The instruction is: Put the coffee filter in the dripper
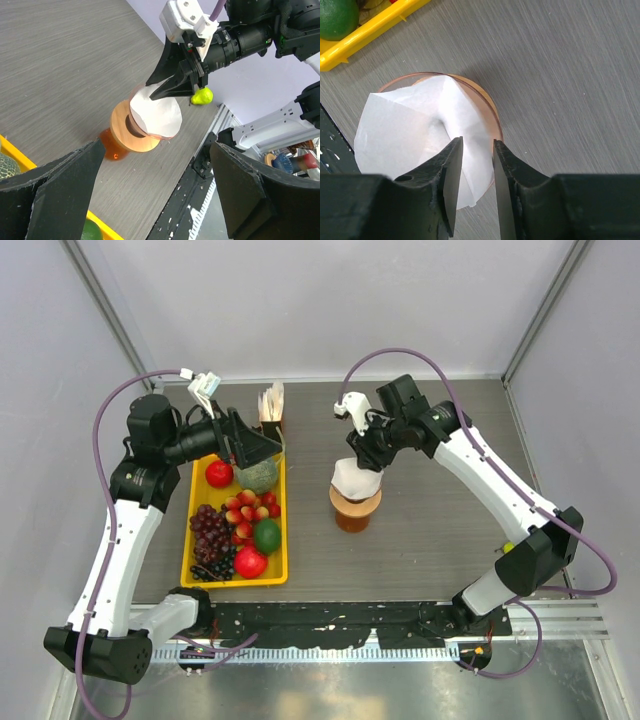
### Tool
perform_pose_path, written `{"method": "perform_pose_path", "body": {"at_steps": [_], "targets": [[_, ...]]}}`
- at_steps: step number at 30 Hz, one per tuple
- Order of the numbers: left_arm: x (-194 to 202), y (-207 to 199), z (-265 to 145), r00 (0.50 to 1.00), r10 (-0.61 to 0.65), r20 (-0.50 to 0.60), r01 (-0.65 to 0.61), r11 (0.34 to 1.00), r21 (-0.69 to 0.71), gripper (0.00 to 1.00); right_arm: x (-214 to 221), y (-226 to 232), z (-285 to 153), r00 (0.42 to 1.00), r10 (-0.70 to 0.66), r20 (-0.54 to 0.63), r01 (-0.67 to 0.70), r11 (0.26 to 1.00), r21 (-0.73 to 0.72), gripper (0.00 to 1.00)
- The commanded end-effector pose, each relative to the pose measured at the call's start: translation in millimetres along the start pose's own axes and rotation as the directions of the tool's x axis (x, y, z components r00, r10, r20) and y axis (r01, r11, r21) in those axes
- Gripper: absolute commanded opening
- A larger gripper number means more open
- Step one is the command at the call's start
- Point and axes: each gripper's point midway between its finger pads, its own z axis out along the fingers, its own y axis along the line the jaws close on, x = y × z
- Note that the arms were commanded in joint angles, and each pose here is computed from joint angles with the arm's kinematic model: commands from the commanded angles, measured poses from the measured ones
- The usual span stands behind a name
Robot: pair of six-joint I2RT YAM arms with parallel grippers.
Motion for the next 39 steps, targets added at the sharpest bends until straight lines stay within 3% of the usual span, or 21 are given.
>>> {"method": "perform_pose_path", "body": {"at_steps": [1, 5, 13, 17, 20, 26, 32, 35, 39], "targets": [[-2.4, -4.2, -4.4, 0.998, 0.055, 0.012, -0.055, 0.998, 0.007, 0.99, -37.4, -3.9, -30.0, 0.992, -0.037, 0.123, 0.031, 0.998, 0.05, 0.39], [-1.1, -2.0, -5.6, 0.997, 0.07, 0.008, -0.07, 0.998, -0.004, 0.99, -47.0, -3.3, -40.6, 0.988, -0.032, 0.154, 0.023, 0.998, 0.059, 0.49], [1.0, 5.0, -9.3, 0.995, 0.099, -0.016, -0.1, 0.994, -0.053, 0.99, -69.5, -3.6, -69.6, 0.974, -0.016, 0.227, -0.004, 0.996, 0.089, 0.87], [5.5, 13.0, -13.1, 0.991, 0.064, -0.118, -0.078, 0.99, -0.115, 0.99, -89.7, -6.6, -98.4, 0.948, 0.006, 0.318, -0.04, 0.994, 0.101, 0.99], [9.7, 27.0, -19.2, 0.972, 0.031, -0.233, -0.078, 0.977, -0.198, 0.99, -98.8, -14.2, -120.5, 0.919, 0.045, 0.391, -0.093, 0.99, 0.106, 0.95], [2.0, 45.5, -38.5, 0.93, 0.123, -0.347, -0.233, 0.927, -0.295, 0.99, -81.8, -48.8, -173.3, 0.817, 0.149, 0.556, -0.288, 0.942, 0.17, 0.96], [13.7, 106.5, -59.7, 0.887, 0.019, -0.461, -0.293, 0.794, -0.533, 0.99, -9.1, -72.5, -175.8, 0.805, 0.222, 0.55, -0.43, 0.857, 0.283, 0.95], [24.8, 131.9, -70.7, 0.874, 0.04, -0.485, -0.363, 0.718, -0.594, 0.99, 39.1, -74.0, -152.5, 0.818, 0.269, 0.509, -0.473, 0.818, 0.327, 0.96], [51.5, 147.7, -76.1, 0.861, 0.041, -0.507, -0.39, 0.693, -0.606, 0.99, 80.6, -65.7, -130.4, 0.827, 0.315, 0.467, -0.496, 0.799, 0.34, 0.96]]}}
